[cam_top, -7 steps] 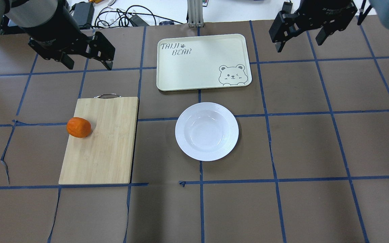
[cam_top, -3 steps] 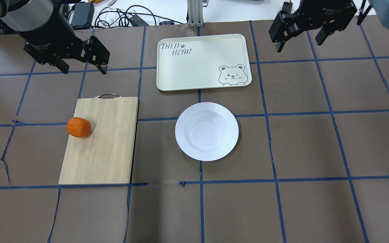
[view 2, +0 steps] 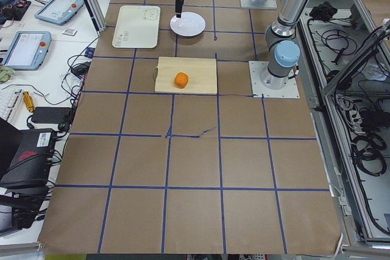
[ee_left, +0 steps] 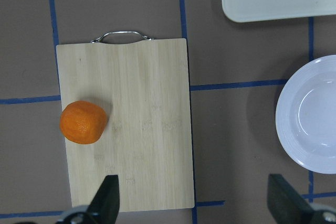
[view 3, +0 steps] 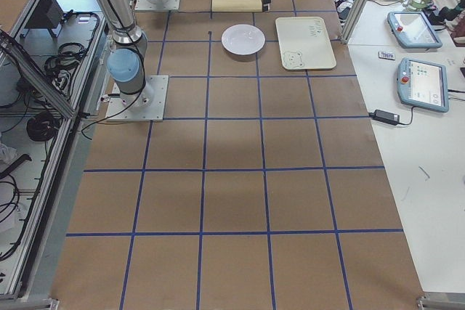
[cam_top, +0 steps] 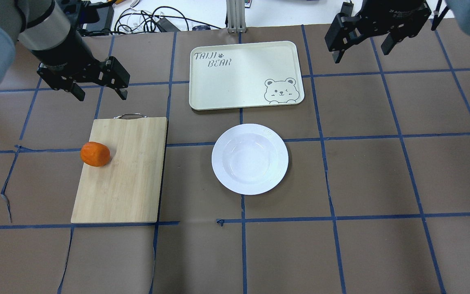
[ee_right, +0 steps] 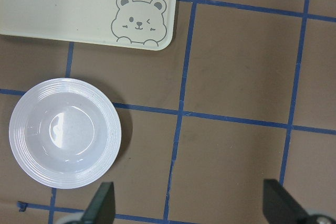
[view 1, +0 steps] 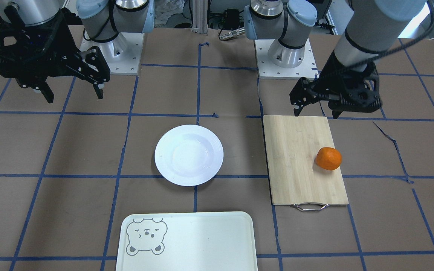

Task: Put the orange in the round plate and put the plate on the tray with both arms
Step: 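Lower the left gripper onto the orange on the cutting board and grasp it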

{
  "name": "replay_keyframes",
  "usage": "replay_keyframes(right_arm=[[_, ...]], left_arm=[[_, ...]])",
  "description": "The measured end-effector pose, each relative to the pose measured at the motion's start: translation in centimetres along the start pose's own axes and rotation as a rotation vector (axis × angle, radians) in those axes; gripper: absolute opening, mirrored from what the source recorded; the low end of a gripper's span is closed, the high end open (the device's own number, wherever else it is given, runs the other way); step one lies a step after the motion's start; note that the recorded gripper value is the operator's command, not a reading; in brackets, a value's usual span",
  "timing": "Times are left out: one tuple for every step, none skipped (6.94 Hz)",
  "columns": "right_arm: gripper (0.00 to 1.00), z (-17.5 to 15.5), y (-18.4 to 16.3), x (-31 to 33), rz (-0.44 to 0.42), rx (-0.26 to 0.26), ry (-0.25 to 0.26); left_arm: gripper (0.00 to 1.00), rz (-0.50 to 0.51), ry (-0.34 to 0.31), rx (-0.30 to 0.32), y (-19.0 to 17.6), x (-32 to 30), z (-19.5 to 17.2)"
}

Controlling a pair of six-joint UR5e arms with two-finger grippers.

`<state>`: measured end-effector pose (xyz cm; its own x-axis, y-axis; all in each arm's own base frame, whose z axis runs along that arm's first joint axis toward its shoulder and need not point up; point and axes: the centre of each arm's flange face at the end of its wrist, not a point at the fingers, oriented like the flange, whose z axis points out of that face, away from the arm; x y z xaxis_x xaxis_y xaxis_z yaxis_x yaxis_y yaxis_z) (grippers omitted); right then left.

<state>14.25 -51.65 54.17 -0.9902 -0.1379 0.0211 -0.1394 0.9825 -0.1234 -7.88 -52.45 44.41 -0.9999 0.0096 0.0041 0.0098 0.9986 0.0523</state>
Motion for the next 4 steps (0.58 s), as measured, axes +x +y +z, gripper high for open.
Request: replay_keyframes(right_arm=[[1.0, 0.0, 0.0, 0.0, 0.0, 0.0, 0.0], [1.0, 0.0, 0.0, 0.0, 0.0, 0.0, 0.0], [1.0, 0.0, 0.0, 0.0, 0.001, 0.0, 0.0], [1.0, 0.0, 0.0, 0.0, 0.001, 0.0, 0.0]], left_arm=[[1.0, -0.038, -0.024, -0.064, -1.2, -2.8, 4.2], [1.0, -0.032, -0.071, -0.129, -1.7, -6.0, 8.7], [1.0, 0.06, -0.095, -0.183, -1.6, -8.6, 12.5], [1.0, 0.199, -0.093, -0.208, -1.3, -10.5, 15.0]])
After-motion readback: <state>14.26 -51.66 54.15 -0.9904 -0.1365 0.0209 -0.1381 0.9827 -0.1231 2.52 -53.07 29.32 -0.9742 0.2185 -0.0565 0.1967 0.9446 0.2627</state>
